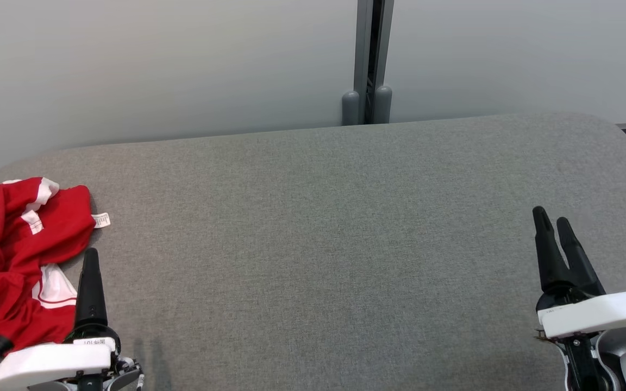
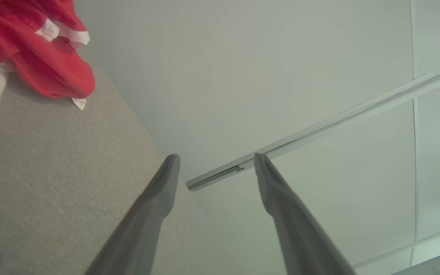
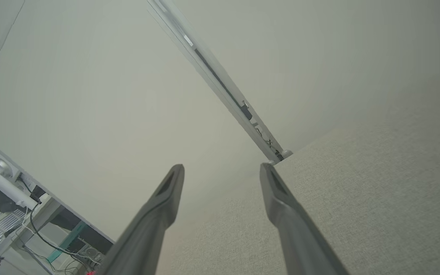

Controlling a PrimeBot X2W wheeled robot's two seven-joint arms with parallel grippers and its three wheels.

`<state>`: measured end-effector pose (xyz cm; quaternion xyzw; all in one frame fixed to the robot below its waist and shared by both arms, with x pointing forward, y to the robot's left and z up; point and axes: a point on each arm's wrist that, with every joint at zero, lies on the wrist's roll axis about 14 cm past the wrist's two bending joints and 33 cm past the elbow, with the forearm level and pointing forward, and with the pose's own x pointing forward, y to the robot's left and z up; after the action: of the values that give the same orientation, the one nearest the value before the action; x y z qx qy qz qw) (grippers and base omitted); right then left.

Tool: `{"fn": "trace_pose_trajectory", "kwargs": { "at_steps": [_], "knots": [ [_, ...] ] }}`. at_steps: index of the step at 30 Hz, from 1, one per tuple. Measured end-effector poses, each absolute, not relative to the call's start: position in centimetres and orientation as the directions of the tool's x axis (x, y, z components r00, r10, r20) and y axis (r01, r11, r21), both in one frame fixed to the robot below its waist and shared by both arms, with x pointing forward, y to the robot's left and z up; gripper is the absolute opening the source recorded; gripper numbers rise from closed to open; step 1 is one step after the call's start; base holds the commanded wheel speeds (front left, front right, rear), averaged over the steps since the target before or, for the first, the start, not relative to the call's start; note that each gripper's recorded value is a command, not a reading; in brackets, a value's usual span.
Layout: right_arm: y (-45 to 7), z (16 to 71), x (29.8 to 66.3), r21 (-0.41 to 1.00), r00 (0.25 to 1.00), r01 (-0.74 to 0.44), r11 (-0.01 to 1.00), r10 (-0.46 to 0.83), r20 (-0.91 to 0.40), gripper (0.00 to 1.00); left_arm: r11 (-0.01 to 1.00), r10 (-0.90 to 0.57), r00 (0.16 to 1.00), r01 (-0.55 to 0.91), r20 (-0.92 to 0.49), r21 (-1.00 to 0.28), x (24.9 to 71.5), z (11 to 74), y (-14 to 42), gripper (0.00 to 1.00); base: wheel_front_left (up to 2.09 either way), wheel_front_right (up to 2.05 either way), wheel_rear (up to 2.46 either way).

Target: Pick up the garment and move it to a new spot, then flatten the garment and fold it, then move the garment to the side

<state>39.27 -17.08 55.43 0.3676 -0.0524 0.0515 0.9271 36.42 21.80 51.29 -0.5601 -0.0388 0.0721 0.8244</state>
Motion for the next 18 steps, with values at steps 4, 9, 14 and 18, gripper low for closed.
{"fn": "trace_pose_trajectory", "kwargs": {
  "at_steps": [4, 9, 14, 18],
  "knots": [
    [-16.6, 56.4, 39.3, 0.603, 0.984, -0.158, 0.782, 0.071, 0.166, 1.0, 0.459, 0.144, 0.99, -0.053, 0.015, -0.887, 36.7, 52.4, 20.9, 1.0, 0.0, 0.0, 0.0],
    [-16.7, 57.3, 39.3, 0.533, 0.978, -0.167, 0.829, 0.069, 0.199, 1.0, 0.573, 0.118, 0.992, -0.04, 0.034, -0.818, 36.8, 53.3, 19.5, 1.0, 0.0, 0.0, 0.0],
    [-15.6, 57.9, 39.2, 0.474, 0.97, -0.197, 0.858, 0.098, 0.224, 1.0, 0.686, 0.091, 0.994, -0.022, 0.055, -0.728, 36.9, 54.0, 18.0, 1.0, 0.0, 0.0, 0.0],
    [-15.0, 58.1, 39.0, 0.42, 0.966, -0.209, 0.883, 0.118, 0.232, 1.0, 0.753, 0.073, 0.995, -0.015, 0.061, -0.658, 36.9, 54.1, 17.0, 1.0, 0.0, 0.0, 0.0]
  ]
}}
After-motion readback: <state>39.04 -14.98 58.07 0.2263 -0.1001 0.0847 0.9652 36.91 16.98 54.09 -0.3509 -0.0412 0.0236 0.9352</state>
